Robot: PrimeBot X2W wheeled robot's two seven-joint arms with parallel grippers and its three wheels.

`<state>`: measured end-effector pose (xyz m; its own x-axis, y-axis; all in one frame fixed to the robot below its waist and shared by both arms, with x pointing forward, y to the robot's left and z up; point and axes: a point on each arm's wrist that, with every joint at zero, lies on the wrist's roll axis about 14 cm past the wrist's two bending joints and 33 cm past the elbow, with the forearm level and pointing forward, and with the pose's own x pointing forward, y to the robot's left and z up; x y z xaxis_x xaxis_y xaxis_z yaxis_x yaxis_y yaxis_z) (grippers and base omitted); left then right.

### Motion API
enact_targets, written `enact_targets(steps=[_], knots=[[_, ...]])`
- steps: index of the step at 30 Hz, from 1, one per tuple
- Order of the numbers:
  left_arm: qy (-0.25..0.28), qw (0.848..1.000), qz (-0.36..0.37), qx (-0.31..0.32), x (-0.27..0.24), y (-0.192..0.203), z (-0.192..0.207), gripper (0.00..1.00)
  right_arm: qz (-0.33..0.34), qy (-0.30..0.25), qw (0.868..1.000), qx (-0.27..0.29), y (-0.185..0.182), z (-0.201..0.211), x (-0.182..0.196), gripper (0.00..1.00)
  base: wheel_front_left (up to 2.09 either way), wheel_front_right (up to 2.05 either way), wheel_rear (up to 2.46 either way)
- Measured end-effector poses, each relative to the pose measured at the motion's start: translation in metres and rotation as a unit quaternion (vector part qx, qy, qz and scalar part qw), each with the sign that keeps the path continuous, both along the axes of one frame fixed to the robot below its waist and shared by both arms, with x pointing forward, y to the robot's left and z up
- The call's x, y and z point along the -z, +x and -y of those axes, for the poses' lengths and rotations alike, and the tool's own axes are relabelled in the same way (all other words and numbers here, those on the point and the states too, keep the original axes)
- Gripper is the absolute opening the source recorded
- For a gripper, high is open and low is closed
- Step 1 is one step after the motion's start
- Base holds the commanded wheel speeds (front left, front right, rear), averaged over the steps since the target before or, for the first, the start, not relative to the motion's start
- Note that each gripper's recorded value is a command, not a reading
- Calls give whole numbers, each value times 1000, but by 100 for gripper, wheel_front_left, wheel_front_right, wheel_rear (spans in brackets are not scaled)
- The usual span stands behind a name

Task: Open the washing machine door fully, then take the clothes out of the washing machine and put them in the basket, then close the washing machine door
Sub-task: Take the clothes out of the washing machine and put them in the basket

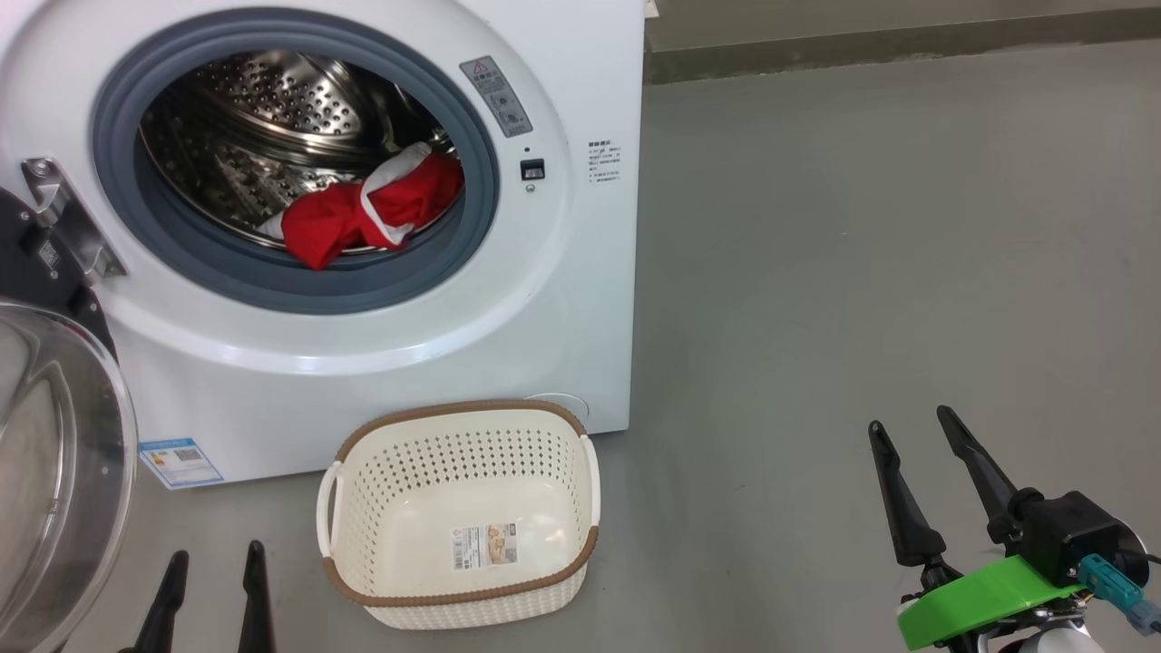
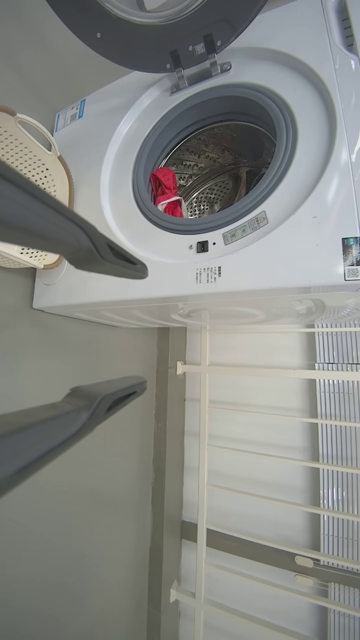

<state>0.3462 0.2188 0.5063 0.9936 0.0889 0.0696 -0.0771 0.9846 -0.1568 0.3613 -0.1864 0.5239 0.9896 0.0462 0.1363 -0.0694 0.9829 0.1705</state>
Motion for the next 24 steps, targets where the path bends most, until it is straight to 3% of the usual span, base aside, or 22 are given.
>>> enact_targets(steps=[12, 24], knots=[[4, 1000, -6, -1, 4, -2, 1, 100, 0, -1, 1000, 0, -2, 0, 0, 100, 39, -39, 0], [0, 1000, -4, 2, 3, -2, 3, 100, -4, 0, 1000, 0, -2, 0, 2, 100, 176, -176, 0]])
